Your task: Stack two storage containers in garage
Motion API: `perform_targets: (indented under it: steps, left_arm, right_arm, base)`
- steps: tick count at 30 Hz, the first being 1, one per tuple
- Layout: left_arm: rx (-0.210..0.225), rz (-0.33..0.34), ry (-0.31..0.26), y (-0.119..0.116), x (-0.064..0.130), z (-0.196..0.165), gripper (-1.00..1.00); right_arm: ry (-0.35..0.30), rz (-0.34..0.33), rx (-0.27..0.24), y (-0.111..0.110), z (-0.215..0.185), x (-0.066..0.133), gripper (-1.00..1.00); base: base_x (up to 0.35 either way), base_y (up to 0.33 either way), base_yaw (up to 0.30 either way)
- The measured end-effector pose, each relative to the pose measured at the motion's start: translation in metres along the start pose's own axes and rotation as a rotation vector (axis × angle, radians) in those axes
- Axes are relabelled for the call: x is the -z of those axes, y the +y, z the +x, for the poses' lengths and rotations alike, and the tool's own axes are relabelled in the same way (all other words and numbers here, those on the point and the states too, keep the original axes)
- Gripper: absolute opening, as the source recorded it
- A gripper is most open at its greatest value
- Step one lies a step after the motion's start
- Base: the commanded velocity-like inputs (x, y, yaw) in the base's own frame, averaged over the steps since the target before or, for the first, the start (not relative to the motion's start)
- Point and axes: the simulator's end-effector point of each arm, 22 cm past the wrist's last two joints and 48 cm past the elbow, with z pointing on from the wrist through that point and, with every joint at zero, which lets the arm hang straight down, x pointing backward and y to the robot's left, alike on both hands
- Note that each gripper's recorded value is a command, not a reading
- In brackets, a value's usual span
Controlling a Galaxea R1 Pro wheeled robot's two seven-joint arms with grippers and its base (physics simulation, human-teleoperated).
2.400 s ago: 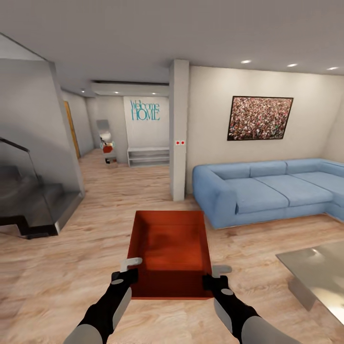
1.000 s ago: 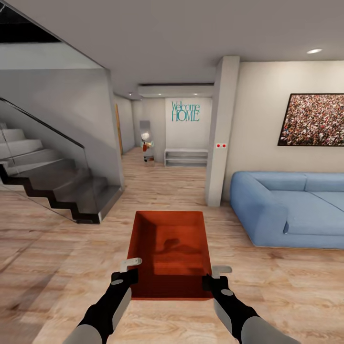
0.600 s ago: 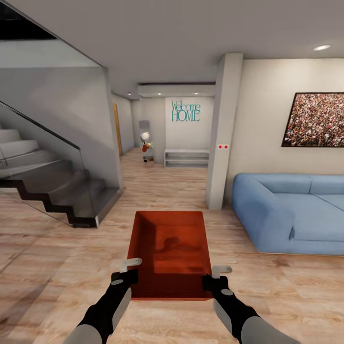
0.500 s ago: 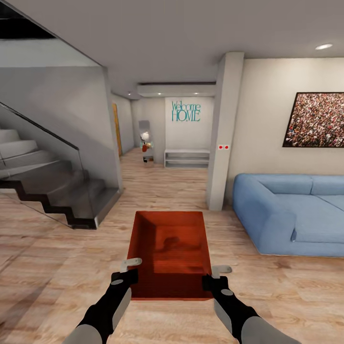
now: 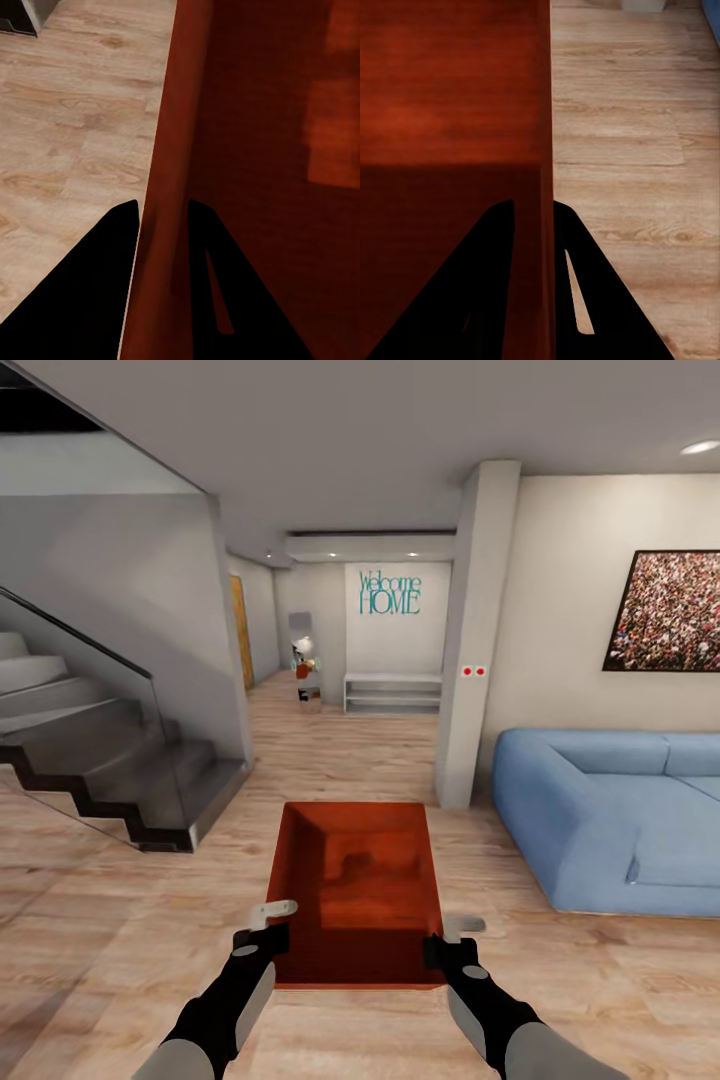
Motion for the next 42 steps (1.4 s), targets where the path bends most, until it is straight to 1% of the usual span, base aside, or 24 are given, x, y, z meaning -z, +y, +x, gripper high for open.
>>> perform_targets:
  steps: [42]
  left_arm:
    - [-0.001, 0.000, -0.003, -0.0005, 0.0002, -0.0016, -1.00]
  right_arm:
    - [-0.002, -0.001, -0.002, -0.0002, -0.0011, -0.0001, -1.00]
  base:
    - [0.321, 0.000, 0.000]
